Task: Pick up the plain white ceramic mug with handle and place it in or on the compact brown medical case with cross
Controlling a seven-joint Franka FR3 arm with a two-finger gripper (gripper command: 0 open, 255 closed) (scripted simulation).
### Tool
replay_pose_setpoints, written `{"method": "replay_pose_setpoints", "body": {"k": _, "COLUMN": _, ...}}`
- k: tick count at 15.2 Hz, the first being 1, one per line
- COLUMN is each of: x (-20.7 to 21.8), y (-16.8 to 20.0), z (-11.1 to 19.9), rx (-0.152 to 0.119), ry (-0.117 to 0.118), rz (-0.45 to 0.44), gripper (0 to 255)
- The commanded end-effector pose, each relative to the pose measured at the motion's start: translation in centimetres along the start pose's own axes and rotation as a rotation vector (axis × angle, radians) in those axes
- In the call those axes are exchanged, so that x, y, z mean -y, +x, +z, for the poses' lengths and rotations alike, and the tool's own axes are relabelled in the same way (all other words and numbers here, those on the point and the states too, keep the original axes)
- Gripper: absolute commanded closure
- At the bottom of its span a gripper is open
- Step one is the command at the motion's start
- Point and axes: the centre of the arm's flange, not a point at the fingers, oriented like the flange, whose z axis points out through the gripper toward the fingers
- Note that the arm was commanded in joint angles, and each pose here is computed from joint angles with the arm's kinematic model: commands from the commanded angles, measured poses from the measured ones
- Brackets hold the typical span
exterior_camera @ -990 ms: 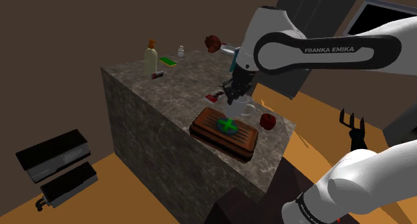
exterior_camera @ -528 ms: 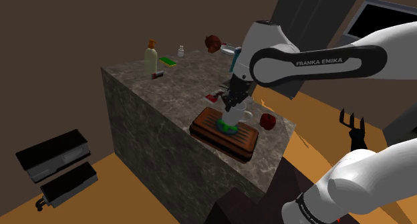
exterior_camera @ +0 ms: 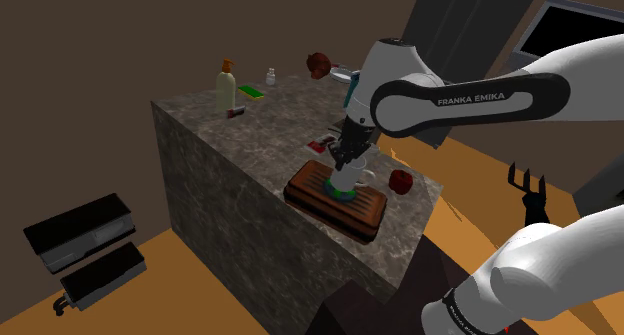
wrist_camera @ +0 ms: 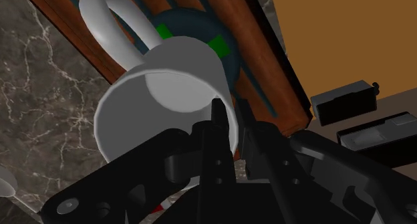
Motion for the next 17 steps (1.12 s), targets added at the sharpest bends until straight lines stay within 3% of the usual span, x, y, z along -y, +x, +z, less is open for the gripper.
{"method": "replay_pose_setpoints", "body": {"k": 1, "x": 0.0, "y": 0.0, "z": 0.0, "rx": 0.000, "ry": 0.000, "rz": 0.000, "gripper": 255}}
{"method": "replay_pose_setpoints", "body": {"k": 2, "x": 0.0, "y": 0.0, "z": 0.0, "rx": 0.000, "ry": 0.000, "rz": 0.000, "gripper": 0}}
{"method": "replay_pose_setpoints", "body": {"k": 7, "x": 0.0, "y": 0.0, "z": 0.0, "rx": 0.000, "ry": 0.000, "rz": 0.000, "gripper": 0}}
{"method": "replay_pose_setpoints", "body": {"k": 11, "x": 0.0, "y": 0.0, "z": -5.0, "rx": 0.000, "ry": 0.000, "rz": 0.000, "gripper": 0}}
{"method": "replay_pose_setpoints", "body": {"k": 17, "x": 0.0, "y": 0.0, "z": -5.0, "rx": 0.000, "ry": 0.000, "rz": 0.000, "gripper": 0}}
